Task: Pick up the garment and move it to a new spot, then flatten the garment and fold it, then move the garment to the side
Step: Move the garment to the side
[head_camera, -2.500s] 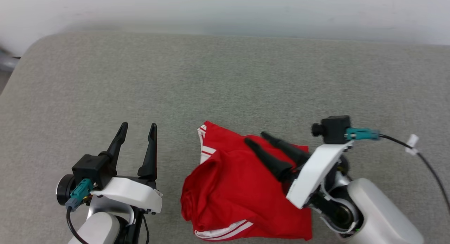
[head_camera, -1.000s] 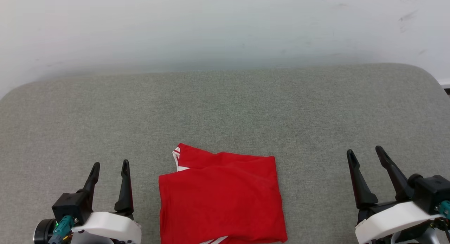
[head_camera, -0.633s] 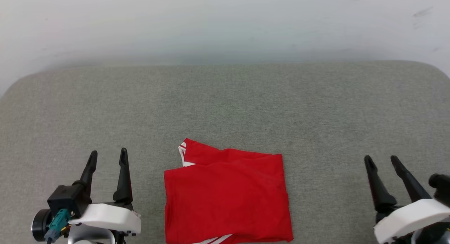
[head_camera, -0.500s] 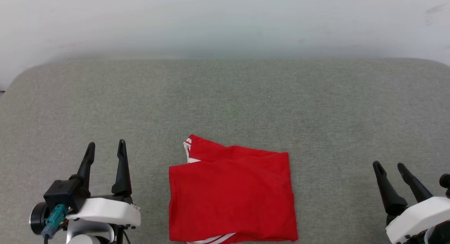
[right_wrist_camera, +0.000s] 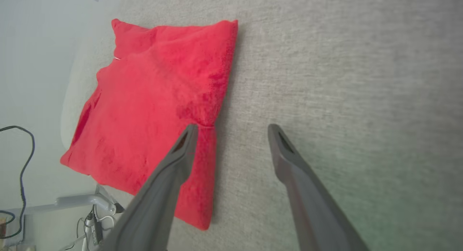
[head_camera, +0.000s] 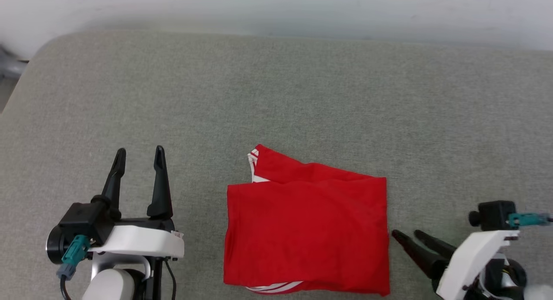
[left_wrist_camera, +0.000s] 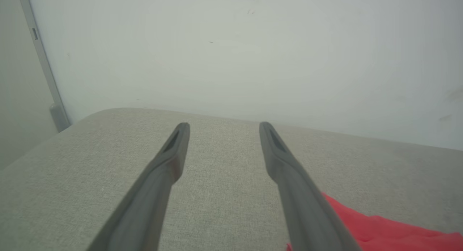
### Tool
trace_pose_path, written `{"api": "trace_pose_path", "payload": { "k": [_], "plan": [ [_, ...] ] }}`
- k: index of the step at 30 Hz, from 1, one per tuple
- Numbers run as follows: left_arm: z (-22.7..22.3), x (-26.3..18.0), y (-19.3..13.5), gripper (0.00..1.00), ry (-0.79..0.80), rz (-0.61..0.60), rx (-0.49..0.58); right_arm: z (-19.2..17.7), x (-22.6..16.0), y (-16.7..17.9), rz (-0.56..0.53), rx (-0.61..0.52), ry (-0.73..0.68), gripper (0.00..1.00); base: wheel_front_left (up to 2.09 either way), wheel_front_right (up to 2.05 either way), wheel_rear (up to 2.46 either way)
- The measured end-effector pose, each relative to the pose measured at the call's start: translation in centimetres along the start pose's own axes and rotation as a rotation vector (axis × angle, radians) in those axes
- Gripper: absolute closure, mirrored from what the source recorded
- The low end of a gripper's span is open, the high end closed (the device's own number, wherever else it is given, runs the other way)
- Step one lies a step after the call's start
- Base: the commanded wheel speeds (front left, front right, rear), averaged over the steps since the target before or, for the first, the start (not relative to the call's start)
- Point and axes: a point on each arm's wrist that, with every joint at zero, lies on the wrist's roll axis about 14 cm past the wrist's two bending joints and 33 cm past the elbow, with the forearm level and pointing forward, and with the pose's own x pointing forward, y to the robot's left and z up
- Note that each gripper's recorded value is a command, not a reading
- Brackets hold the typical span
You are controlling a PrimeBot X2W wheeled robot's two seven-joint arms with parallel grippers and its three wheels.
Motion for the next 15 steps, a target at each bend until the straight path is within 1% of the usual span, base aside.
{"api": "trace_pose_path", "payload": {
  "k": [6, 15],
  "plan": [
    [-0.9, 0.3, 0.4, 0.00, 0.020, 0.012, 0.004, -2.1, 2.5, 2.3, 0.101, 0.043, 0.112, 0.00, 0.00, 0.00, 0.00],
    [-1.5, 0.6, 0.5, 0.00, 0.029, 0.020, 0.000, -4.9, 3.9, 3.2, 0.141, 0.054, 0.239, 0.00, 0.00, 0.00, 0.00]
  ]
}}
